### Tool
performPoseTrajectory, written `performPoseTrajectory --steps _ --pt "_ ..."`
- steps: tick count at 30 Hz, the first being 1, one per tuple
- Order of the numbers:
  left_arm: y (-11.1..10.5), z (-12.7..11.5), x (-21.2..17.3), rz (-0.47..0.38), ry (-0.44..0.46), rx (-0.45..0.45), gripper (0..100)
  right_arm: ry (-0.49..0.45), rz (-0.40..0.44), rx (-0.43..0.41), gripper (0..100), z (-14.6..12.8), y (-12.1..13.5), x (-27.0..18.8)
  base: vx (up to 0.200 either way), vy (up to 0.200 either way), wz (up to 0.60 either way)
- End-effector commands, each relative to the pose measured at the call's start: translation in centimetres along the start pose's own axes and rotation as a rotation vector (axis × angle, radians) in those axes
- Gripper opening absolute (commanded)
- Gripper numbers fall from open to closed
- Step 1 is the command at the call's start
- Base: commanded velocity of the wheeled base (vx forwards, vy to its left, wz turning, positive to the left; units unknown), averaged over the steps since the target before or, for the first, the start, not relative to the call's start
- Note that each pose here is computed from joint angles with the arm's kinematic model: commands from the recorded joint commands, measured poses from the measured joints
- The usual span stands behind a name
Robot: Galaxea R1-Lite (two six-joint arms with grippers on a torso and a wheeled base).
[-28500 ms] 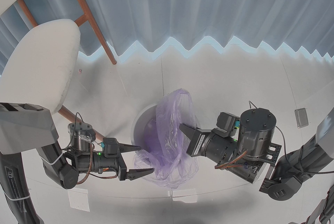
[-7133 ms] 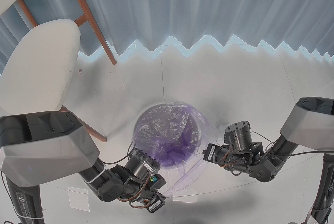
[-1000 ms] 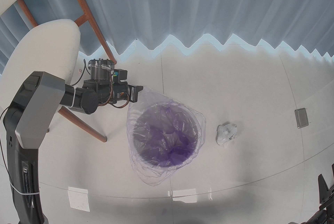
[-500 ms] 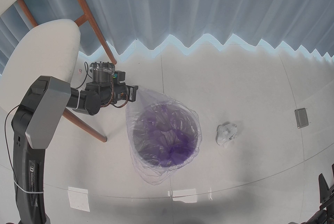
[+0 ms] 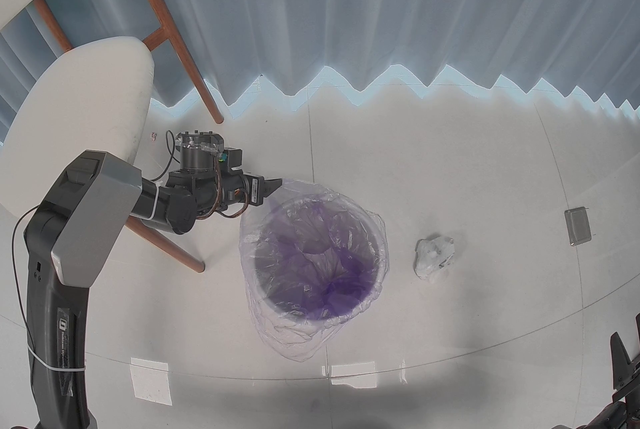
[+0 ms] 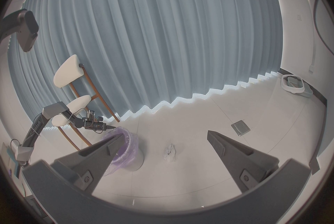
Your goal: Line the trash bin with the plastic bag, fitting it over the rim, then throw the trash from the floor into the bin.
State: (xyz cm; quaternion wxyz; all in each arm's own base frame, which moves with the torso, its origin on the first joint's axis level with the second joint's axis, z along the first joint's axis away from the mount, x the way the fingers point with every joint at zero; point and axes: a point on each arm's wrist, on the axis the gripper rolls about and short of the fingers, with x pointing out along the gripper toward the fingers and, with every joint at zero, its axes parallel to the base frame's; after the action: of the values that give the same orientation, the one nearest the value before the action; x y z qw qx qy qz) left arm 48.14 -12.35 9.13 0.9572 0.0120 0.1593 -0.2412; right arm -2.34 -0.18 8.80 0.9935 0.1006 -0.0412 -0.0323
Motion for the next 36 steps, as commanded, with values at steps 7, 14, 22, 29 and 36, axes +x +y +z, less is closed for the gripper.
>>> performPoseTrajectory --steps 7,14,22,29,36 --pt "-0.2 2.6 -3.1 0.085 -0.068 -0.262 100 0.001 0.0 0.004 100 -0.4 -0.1 0.0 0.0 0.0 0.0" --pt "-2.9 1.3 -9.1 0.095 0.015 -0.487 100 0.001 0.0 0.005 100 -0.4 -0.1 0.0 0.0 0.0 0.0" --pt "-3.9 -5.5 -12.6 0.125 0.085 -0.628 100 0.002 0.002 0.007 100 -0.4 -0.1 0.0 0.0 0.0 0.0" --pt "-3.7 -10.0 -12.9 0.108 0.018 -0.783 100 0.001 0.002 0.01 100 -0.4 -0.1 0.0 0.0 0.0 0.0" --pt "-4.8 -12.1 -12.6 0.053 -0.032 -1.013 100 0.001 0.0 0.014 100 -0.4 -0.1 0.0 0.0 0.0 0.0"
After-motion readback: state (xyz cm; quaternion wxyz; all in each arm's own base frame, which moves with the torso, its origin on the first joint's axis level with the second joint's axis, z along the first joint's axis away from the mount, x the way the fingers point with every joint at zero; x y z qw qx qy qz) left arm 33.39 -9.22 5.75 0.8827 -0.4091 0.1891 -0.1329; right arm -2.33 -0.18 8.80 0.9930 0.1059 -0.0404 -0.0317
